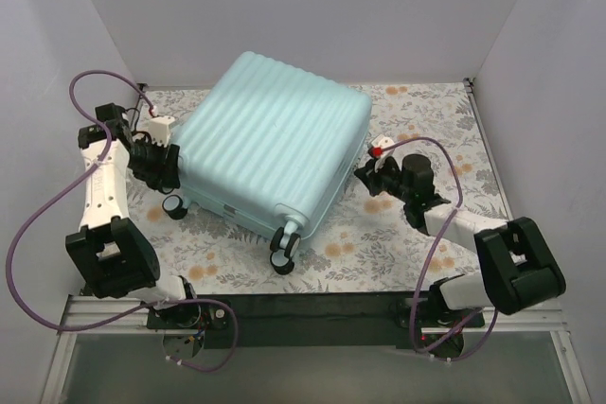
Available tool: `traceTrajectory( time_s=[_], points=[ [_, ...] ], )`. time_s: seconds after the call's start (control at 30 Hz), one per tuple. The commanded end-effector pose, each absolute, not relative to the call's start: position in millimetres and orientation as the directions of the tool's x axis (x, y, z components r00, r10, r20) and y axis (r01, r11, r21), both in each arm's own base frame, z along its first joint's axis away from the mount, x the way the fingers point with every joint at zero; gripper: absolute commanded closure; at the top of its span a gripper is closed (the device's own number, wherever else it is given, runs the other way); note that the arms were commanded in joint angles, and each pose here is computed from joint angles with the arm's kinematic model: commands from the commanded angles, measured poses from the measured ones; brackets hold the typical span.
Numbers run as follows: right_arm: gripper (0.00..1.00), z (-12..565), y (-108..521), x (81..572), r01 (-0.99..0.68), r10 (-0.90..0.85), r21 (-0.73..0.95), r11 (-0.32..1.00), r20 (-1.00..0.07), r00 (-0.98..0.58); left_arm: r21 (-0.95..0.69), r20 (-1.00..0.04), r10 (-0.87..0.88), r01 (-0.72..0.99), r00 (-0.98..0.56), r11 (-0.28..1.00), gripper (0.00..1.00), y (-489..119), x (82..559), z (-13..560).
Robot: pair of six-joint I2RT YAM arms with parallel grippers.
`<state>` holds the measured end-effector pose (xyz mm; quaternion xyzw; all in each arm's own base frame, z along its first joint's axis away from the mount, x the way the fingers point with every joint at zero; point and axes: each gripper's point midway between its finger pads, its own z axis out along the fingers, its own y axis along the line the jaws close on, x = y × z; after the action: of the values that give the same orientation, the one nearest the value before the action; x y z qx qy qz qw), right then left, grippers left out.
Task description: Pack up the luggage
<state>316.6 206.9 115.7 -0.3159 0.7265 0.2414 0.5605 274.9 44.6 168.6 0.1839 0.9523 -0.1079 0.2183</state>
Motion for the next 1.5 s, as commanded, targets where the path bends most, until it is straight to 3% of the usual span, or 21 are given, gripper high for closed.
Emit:
traceTrajectory(
  time_s=[0.0, 0.07, 0.4, 0.53, 0.73, 0.93, 0.97, 1.0, 1.17, 1.27, 1.4, 1.47],
  points=[
    [0.99, 161.3, 173.3, 384.3, -0.617, -0.197, -0.141, 0.774, -0.98, -0.023, 0.002, -0.509, 0.269, 0.312, -0.818, 0.95, 1.0, 82.5, 339.3, 149.4],
    [0.99, 179.9, 159.9, 410.8, -0.586, -0.192, -0.17, 0.792, -0.981, 0.025, -0.006, -0.51, 0.252, 0.296, -0.822, 0.955, 1.0, 86.9, 354.1, 145.2],
    [0.99, 168.0, 128.9, 523.9, -0.579, -0.276, -0.326, 0.747, -0.945, 0.176, -0.01, -0.517, 0.287, 0.341, -0.807, 0.94, 1.0, 83.9, 439.6, 120.0],
    [0.99, 191.6, 121.0, 575.5, -0.554, -0.274, -0.408, 0.726, -0.91, 0.312, -0.016, -0.513, 0.294, 0.351, -0.806, 0.936, 1.0, 79.6, 470.2, 105.2],
    [0.99, 170.2, 130.2, 629.2, -0.566, -0.262, -0.466, 0.68, -0.875, 0.406, 0.004, -0.524, 0.336, 0.392, -0.783, 0.92, 1.0, 71.0, 502.4, 85.9],
    [0.99, 160.9, 117.5, 704.2, -0.413, -0.314, -0.547, 0.728, -0.802, 0.509, 0.007, -0.507, 0.327, 0.375, -0.797, 0.927, 1.0, 69.1, 522.1, 70.0],
    [0.99, 134.1, 122.3, 708.8, -0.442, -0.306, -0.542, 0.715, -0.811, 0.499, 0.009, -0.513, 0.327, 0.376, -0.794, 0.926, 1.0, 68.8, 526.3, 68.8],
    [0.99, 164.0, 126.7, 715.3, -0.415, -0.287, -0.573, 0.707, -0.768, 0.572, 0.003, -0.525, 0.328, 0.383, -0.786, 0.924, 1.0, 66.1, 529.4, 69.4],
    [0.99, 146.0, 185.6, 696.8, -0.536, -0.138, -0.562, 0.63, -0.76, 0.635, -0.064, -0.614, 0.319, 0.448, -0.722, 0.892, 1.0, 33.1, 540.8, 76.0],
    [0.99, 141.8, 221.1, 650.4, -0.606, -0.04, -0.595, 0.528, -0.73, 0.683, -0.095, -0.665, 0.331, 0.515, -0.67, 0.852, 1.0, -2.2, 550.1, 82.5],
    [0.99, 158.5, 241.4, 579.3, -0.631, 0.071, -0.655, 0.415, -0.669, 0.74, -0.139, -0.709, 0.333, 0.586, -0.621, 0.798, 0.92, -53.7, 558.0, 95.8],
    [0.99, 163.3, 245.9, 552.8, -0.684, 0.077, -0.631, 0.365, -0.712, 0.698, -0.173, -0.732, 0.328, 0.629, -0.597, 0.758, 0.91, -78.4, 556.6, 104.4]
  ],
)
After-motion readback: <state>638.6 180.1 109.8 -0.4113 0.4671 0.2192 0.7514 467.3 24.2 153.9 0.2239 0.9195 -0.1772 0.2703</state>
